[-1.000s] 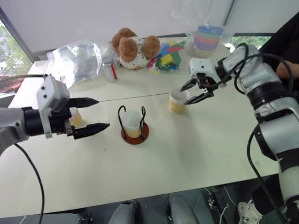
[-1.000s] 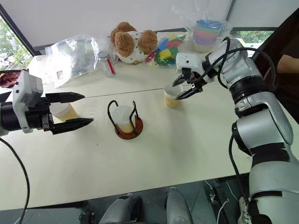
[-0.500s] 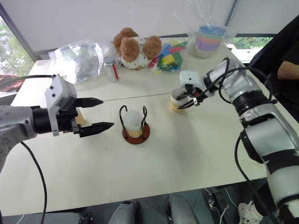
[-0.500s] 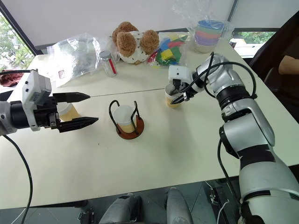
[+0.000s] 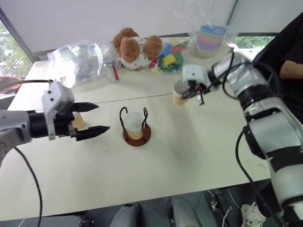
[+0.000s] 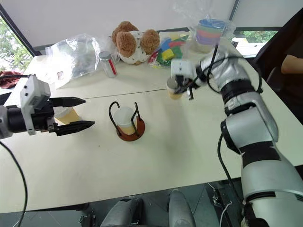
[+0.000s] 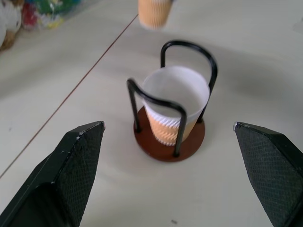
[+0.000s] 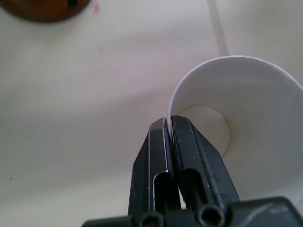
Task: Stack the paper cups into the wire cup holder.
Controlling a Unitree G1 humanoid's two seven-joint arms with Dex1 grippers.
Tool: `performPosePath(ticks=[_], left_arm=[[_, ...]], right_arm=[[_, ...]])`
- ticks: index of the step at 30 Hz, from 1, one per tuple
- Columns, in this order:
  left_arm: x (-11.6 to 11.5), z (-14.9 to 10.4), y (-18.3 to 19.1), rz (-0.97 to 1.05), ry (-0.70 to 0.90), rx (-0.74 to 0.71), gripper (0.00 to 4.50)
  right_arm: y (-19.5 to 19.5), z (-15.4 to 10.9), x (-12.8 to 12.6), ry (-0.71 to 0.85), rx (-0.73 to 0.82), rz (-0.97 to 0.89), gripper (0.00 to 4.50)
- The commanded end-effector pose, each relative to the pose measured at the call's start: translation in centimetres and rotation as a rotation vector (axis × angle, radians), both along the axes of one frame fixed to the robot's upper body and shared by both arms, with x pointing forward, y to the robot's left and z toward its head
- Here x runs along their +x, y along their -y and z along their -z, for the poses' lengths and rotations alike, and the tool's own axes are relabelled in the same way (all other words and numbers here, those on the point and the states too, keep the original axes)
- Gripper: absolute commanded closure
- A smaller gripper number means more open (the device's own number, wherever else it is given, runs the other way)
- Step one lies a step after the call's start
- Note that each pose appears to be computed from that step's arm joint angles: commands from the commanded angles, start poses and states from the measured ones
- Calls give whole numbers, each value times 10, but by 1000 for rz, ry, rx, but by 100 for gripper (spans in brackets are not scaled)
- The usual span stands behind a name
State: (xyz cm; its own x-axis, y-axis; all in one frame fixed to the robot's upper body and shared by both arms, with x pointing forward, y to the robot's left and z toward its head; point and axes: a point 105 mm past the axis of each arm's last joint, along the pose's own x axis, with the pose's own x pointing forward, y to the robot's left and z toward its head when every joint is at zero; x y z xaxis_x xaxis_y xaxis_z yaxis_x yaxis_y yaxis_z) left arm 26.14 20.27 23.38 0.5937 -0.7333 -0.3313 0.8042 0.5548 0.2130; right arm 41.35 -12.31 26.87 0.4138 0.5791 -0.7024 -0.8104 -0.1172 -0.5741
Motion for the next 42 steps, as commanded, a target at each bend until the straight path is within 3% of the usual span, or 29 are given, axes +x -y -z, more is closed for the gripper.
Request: performPosePath(ticks=[1,6,9,14,24,35,38,42], left_arm=[[3,-1,-19,-52,43,42,0],[-2,6,-24,-37,13,65,0],[-4,7,-20,-23,8,74,0],[-7,9,-12,-24,16,55,0],[-12,15,-8,-51,14,34,0],[-10,14,-5,-54,31,17,0],[-10,13,-6,-53,34,19,0],[-9,11,-7,-56,41,24,0]], right_arm=[[-45,-83,-36,56,182,-249,445],[-85,-87,-74,-6,187,-485,445],[-102,-74,-99,-87,157,-612,445],[-115,-49,-117,-199,77,-702,445],[-129,-23,-102,-243,-6,-682,445],[-138,-16,-88,-247,-26,-629,445],[-137,-13,-88,-250,-40,-626,367],[-135,-14,-90,-266,-38,-626,168]])
